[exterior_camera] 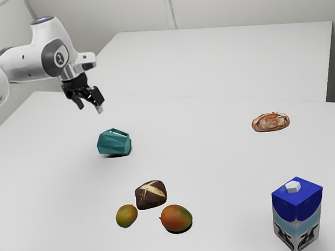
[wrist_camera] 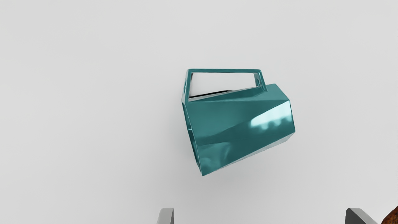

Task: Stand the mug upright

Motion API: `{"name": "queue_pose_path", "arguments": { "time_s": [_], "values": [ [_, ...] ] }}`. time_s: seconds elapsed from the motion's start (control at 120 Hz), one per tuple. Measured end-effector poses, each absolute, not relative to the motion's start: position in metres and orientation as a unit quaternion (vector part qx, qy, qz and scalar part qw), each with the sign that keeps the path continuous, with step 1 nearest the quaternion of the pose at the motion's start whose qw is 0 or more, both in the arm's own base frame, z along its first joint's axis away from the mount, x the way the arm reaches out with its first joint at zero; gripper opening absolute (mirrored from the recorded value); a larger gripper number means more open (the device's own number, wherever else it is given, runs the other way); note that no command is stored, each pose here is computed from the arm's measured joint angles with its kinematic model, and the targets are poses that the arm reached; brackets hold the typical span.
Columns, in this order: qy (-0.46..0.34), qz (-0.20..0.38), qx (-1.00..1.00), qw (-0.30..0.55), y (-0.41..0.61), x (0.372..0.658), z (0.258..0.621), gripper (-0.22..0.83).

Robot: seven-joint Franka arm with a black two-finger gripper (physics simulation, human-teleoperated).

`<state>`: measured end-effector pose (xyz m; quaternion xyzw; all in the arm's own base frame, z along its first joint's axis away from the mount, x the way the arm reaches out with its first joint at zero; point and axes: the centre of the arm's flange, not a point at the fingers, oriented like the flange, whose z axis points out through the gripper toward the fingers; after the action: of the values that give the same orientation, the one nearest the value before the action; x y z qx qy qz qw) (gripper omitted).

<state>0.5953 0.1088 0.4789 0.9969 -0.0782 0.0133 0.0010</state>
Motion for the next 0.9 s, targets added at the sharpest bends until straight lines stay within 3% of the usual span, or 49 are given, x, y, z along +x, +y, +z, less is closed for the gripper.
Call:
{"name": "queue_pose_path", "arguments": {
  "time_s": [0.142,0.275,0.392,0.708,0.9],
  "values": [
    [-0.069,0.012,0.998,0.004,0.115,0.596,0.473,0.62],
    [-0.02,-0.013,0.997,0.073,0.151,0.601,0.414,0.62],
    [-0.004,-0.015,0.991,0.129,0.167,0.608,0.383,0.61],
    [0.014,0.013,0.959,0.281,0.209,0.617,0.357,0.62],
    [0.015,0.007,0.937,0.348,0.211,0.619,0.316,0.61]
  ]
}}
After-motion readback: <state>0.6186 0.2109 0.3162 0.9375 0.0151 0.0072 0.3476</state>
